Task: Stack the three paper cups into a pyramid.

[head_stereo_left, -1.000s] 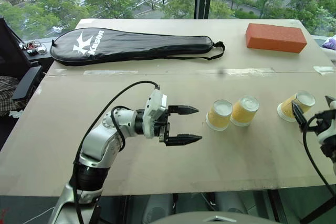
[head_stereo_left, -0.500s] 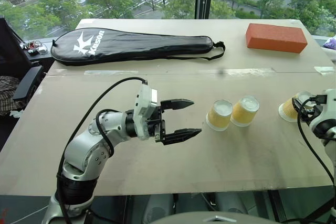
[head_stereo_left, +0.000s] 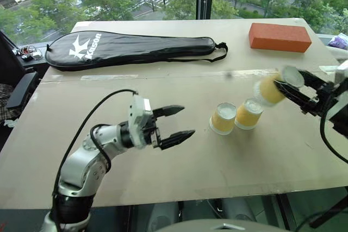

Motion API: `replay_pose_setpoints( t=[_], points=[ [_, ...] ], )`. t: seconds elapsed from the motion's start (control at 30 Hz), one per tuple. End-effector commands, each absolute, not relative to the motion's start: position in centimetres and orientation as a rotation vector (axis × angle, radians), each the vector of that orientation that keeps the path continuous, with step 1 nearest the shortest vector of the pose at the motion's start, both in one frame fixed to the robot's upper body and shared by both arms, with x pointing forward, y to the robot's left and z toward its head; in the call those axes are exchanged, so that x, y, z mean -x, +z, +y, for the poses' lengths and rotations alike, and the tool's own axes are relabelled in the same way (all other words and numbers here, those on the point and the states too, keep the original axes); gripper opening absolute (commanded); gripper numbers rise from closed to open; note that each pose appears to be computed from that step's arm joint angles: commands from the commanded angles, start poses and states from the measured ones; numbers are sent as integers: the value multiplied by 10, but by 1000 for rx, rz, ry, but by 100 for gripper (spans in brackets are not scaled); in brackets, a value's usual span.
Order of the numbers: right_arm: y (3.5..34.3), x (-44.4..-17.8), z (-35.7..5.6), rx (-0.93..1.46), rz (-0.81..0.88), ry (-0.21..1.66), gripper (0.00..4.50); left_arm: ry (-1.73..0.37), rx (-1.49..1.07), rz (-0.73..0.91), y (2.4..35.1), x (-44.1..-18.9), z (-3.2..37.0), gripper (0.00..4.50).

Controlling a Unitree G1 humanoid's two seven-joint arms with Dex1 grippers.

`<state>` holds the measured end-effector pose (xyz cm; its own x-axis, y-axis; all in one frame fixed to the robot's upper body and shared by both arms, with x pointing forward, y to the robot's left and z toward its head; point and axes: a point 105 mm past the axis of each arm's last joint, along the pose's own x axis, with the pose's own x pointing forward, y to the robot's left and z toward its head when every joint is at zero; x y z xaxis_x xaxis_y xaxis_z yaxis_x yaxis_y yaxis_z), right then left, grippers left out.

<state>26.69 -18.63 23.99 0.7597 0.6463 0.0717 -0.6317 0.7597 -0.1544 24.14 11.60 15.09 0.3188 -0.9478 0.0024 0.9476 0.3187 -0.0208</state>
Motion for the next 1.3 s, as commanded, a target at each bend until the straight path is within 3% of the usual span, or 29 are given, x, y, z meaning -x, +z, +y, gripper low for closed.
replay_pose_setpoints(
  t=[0.03,0.23,0.4,0.57,0.6,0.8,0.97,1.13,1.3],
  points=[
    [246,-260,-163,152,-100,818,215,-1250,15,-16,158,-234,126,450],
    [230,-267,-149,209,3,882,215,-1229,15,-21,157,-230,127,450],
    [213,-285,-156,231,85,830,215,-1201,7,-23,158,-228,130,450],
    [206,-291,-160,312,91,821,435,-1192,-9,-17,155,-224,131,450],
    [210,-288,-161,326,71,821,443,-1184,-9,-19,155,-224,131,450],
    [230,-259,-171,341,-42,875,443,-1156,-7,10,147,-222,135,450],
    [226,-234,-181,315,-42,884,443,-1151,0,39,137,-223,142,450],
    [200,-208,-204,248,46,804,443,-1109,3,101,123,-222,152,450],
    [150,-178,-242,248,187,698,443,-1003,-5,175,108,-219,171,450]
  ],
)
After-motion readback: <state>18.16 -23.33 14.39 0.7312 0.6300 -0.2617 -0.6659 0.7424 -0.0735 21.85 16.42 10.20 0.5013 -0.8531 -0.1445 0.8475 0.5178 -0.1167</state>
